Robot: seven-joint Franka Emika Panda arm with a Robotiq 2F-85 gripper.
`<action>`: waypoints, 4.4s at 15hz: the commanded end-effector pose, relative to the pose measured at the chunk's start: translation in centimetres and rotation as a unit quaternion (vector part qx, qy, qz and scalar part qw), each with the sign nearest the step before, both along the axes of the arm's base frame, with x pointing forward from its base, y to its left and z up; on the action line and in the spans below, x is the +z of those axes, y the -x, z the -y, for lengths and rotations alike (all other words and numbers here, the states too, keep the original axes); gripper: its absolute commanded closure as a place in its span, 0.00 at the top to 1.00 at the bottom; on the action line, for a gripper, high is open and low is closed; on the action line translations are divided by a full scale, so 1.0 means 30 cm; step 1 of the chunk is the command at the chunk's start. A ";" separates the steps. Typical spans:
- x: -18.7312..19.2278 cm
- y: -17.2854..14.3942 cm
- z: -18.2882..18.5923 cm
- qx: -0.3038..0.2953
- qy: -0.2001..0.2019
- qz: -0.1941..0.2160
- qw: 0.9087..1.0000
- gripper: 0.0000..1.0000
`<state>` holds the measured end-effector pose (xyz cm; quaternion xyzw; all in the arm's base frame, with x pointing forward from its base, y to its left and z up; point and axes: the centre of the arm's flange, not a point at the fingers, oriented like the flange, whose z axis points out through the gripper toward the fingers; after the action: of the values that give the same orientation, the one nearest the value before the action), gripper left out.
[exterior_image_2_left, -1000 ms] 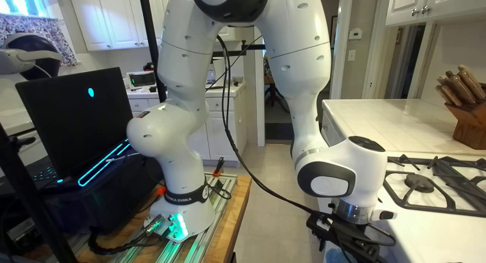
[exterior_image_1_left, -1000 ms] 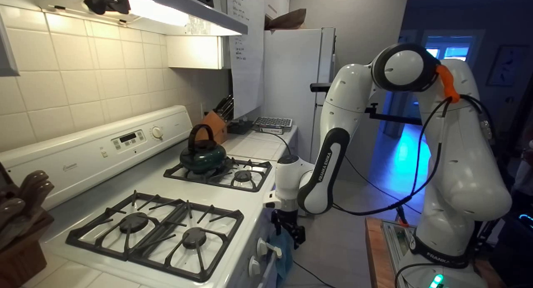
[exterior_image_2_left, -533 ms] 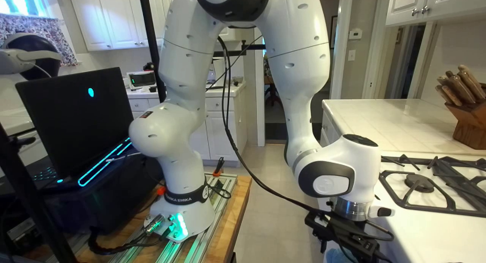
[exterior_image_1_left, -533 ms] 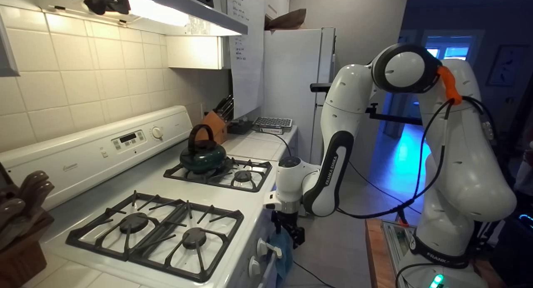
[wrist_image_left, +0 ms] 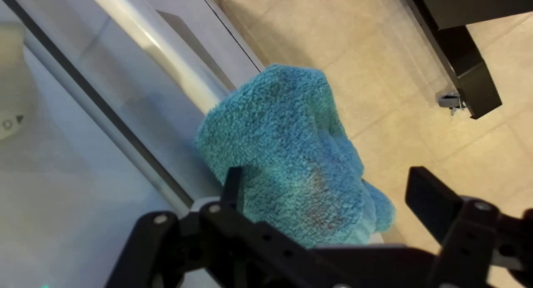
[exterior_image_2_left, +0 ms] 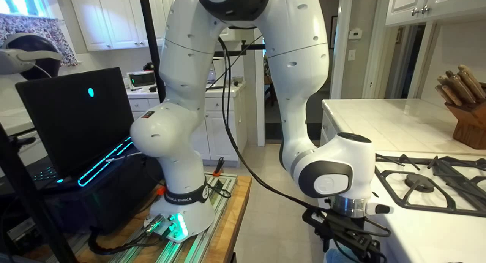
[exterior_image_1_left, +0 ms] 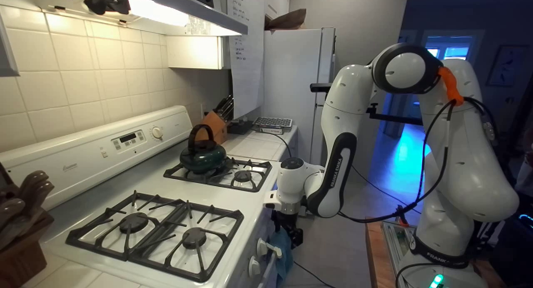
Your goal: Put the blue towel on the stove
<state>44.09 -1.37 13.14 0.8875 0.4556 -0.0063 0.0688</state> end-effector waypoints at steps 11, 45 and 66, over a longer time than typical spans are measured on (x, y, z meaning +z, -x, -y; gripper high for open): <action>0.004 -0.069 -0.034 0.007 0.008 0.061 0.998 0.24; -0.005 -0.049 -0.047 0.006 0.012 0.069 0.998 0.74; -0.009 -0.057 -0.055 0.003 0.011 0.067 0.998 0.02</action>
<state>44.68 0.02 13.40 0.8820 0.4581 0.0344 0.1049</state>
